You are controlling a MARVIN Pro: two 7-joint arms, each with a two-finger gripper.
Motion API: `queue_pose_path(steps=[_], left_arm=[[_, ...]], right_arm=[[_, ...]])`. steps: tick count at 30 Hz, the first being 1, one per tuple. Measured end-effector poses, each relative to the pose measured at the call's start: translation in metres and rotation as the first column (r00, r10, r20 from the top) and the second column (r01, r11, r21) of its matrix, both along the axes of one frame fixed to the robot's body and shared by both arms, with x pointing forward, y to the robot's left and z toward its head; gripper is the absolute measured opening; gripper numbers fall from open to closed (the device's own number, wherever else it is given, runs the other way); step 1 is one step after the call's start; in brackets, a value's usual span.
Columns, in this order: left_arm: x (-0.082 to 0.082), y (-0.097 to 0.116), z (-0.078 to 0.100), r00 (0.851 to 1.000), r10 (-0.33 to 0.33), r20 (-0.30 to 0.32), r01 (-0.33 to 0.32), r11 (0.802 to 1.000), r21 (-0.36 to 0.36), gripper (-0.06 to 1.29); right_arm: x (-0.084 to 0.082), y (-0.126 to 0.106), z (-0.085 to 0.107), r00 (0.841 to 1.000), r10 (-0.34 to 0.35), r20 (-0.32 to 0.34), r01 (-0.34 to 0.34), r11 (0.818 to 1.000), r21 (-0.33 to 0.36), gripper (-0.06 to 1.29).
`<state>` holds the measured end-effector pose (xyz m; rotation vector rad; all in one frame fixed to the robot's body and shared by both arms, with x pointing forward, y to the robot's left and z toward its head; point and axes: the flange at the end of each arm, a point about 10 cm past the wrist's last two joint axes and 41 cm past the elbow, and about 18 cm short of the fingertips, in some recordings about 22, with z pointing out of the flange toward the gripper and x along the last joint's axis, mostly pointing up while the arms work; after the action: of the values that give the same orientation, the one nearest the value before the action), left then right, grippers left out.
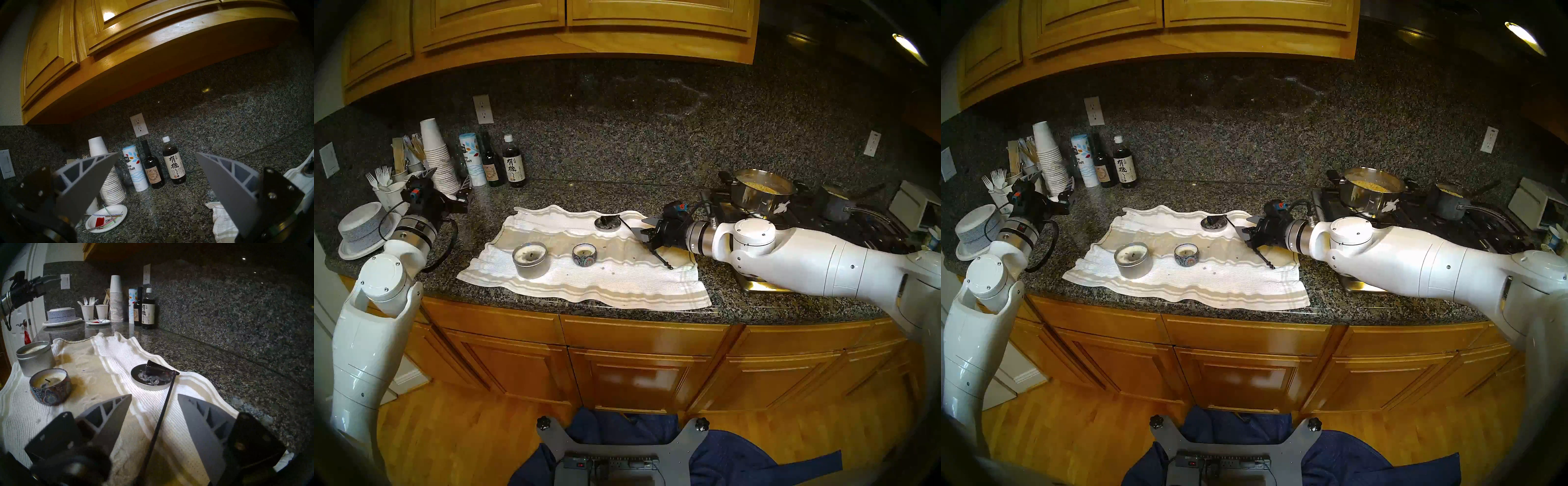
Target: Put out candle flame
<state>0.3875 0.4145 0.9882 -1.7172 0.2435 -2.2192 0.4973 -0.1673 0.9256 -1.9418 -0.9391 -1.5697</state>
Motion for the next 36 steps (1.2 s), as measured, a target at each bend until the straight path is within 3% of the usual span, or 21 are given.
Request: queue_pose_path(steps=[10, 14, 19, 22, 36], left_arm=[[0.0, 0.0, 0.0, 1.0, 0.0, -0.001, 0.0, 1.0, -0.001, 1.23], [0.0, 0.0, 0.0, 1.0, 0.001, -0.002, -0.001, 1.0, -0.001, 1.23], [0.0, 0.0, -0.001, 1.0, 0.001, -0.002, -0.001, 1.0, -0.002, 1.23], [0.0, 0.0, -0.001, 1.0, 0.001, -0.003, -0.001, 1.0, -0.001, 1.23], [0.0, 0.0, 0.0, 1.0, 0.001, -0.002, -0.001, 1.0, -0.001, 1.23]], right_arm=[[0.003, -0.017, 0.036, 0.993, -0.071, 0.091, 0.063, 0.994, 0.089, 0.76], [0.002, -0.034, 0.05, 0.985, -0.12, 0.122, 0.106, 0.988, 0.117, 0.94], [0.0, -0.051, 0.064, 0.975, -0.165, 0.15, 0.143, 0.979, 0.146, 1.05], [-0.005, -0.062, 0.073, 0.968, -0.191, 0.165, 0.163, 0.972, 0.167, 1.21], [-0.029, -0.09, 0.092, 0.948, -0.269, 0.172, 0.228, 0.947, 0.225, 1.21]])
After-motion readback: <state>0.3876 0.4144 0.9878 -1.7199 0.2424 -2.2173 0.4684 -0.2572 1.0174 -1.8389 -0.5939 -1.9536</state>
